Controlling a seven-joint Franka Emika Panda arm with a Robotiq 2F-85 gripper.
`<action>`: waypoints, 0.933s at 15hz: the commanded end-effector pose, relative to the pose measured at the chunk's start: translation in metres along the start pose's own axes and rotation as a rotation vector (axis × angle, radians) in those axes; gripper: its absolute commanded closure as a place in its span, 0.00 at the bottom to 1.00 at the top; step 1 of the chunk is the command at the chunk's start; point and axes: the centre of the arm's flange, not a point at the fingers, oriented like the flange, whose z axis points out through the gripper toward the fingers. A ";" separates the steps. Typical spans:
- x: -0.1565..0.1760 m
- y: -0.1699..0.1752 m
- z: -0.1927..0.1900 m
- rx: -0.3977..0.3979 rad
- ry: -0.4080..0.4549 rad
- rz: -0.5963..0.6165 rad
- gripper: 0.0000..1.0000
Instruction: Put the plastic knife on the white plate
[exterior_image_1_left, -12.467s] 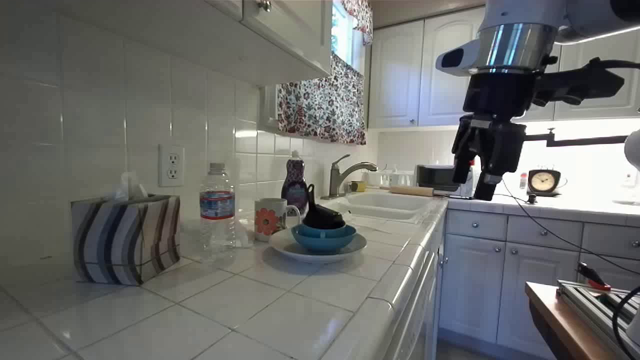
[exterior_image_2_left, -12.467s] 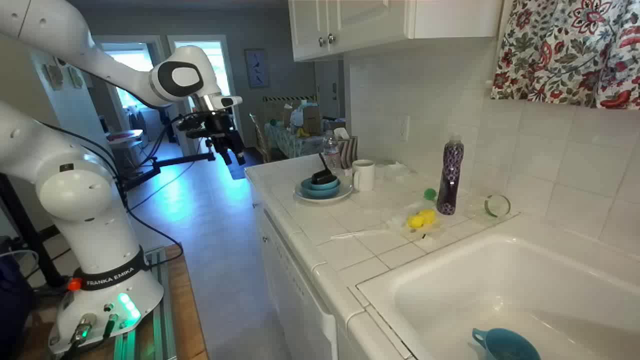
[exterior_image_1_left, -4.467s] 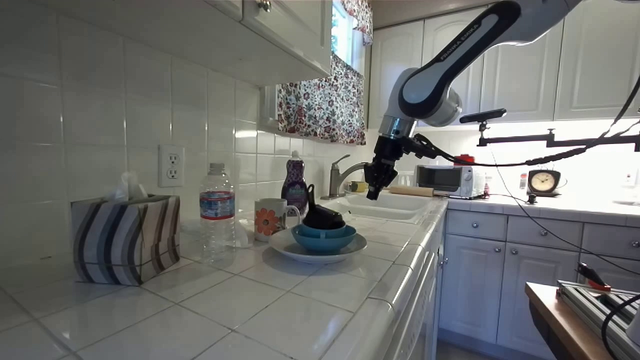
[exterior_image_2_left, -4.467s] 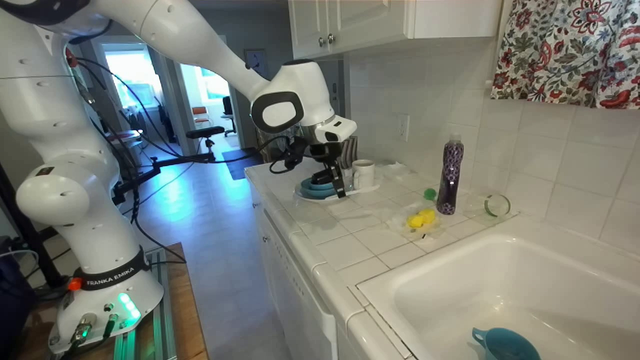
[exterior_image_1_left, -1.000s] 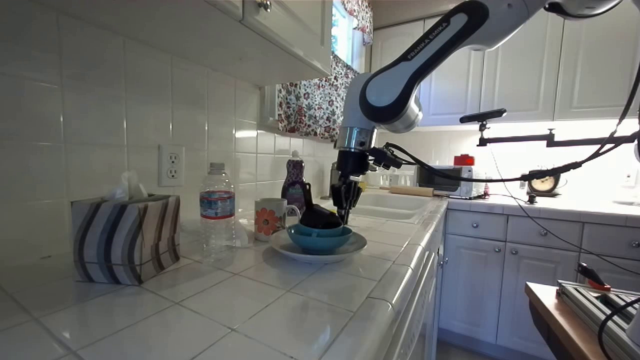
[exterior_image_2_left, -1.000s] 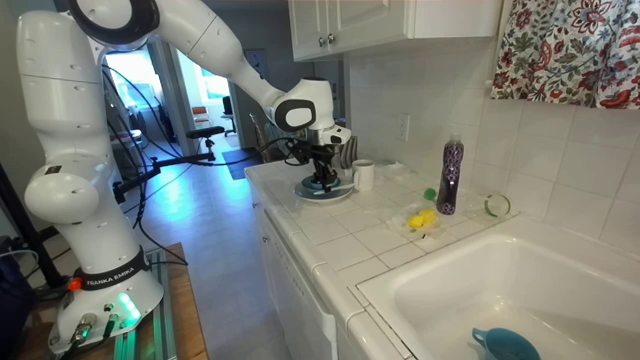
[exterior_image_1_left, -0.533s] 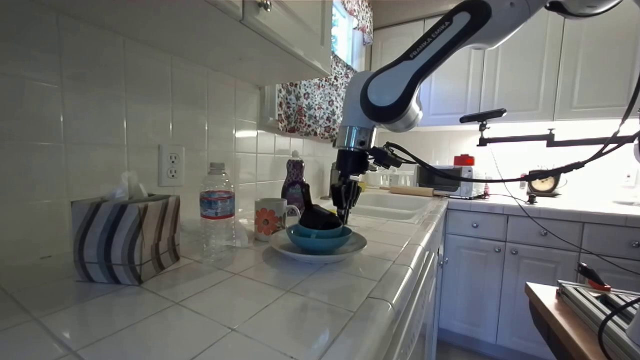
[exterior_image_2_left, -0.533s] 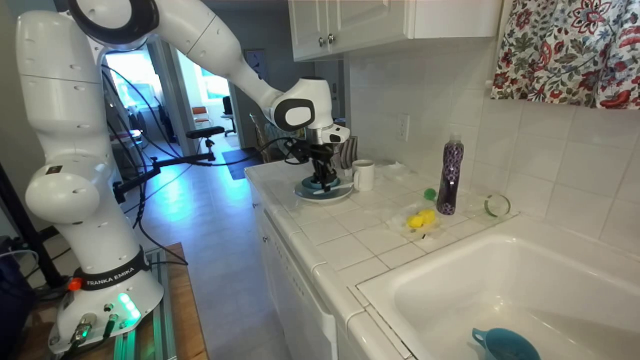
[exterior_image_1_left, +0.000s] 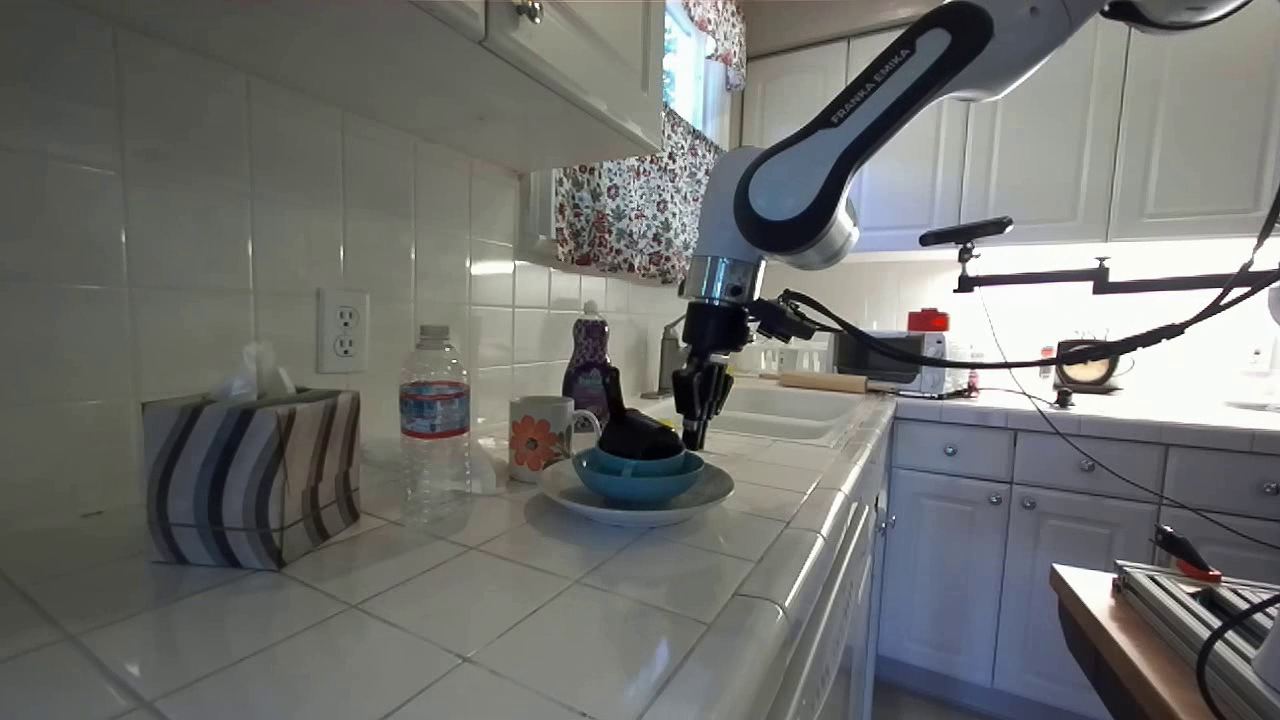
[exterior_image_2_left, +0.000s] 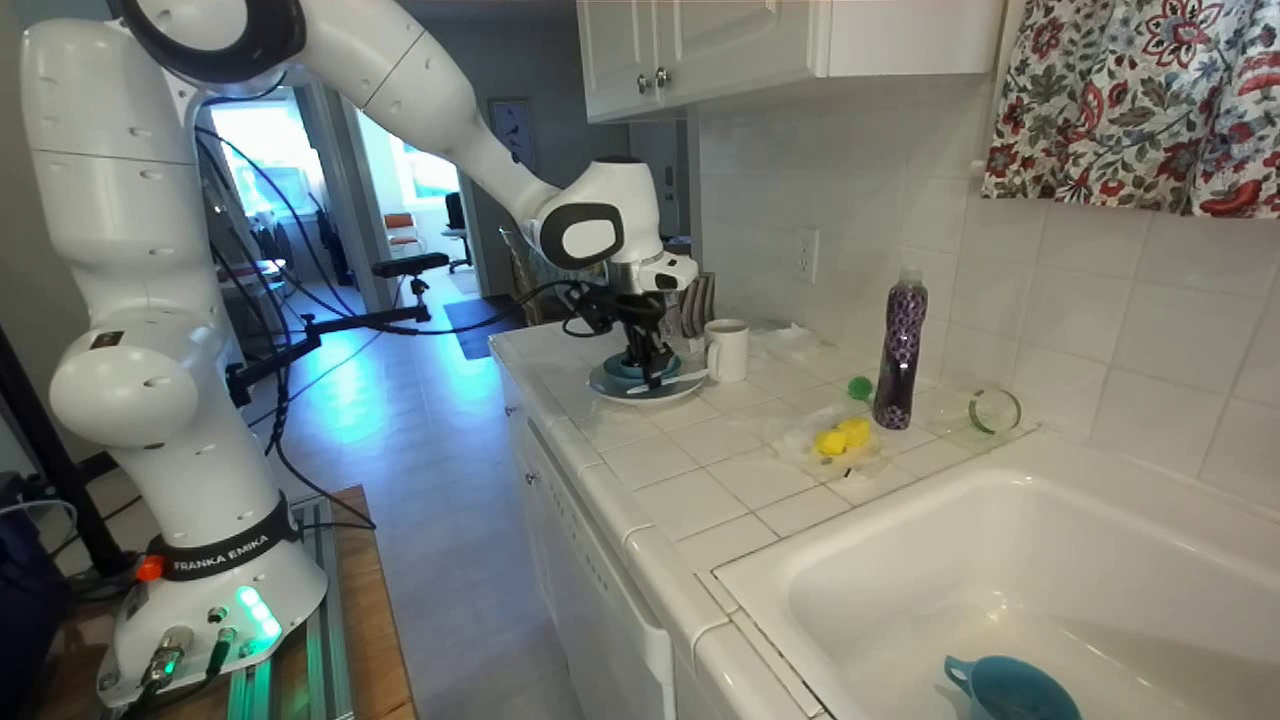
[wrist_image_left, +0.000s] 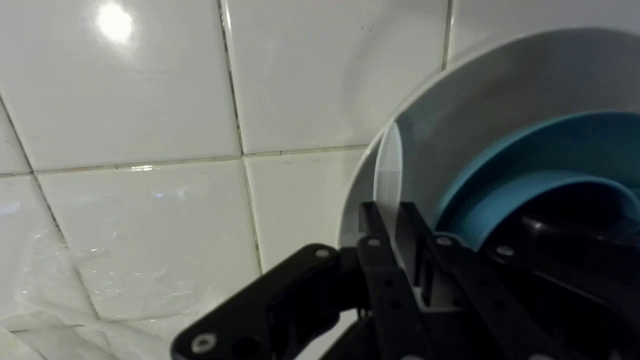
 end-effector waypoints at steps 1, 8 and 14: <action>-0.015 0.011 -0.005 0.008 0.035 0.021 0.97; -0.011 0.007 0.001 0.016 0.034 0.003 0.97; -0.010 0.001 0.004 0.025 0.022 -0.012 0.97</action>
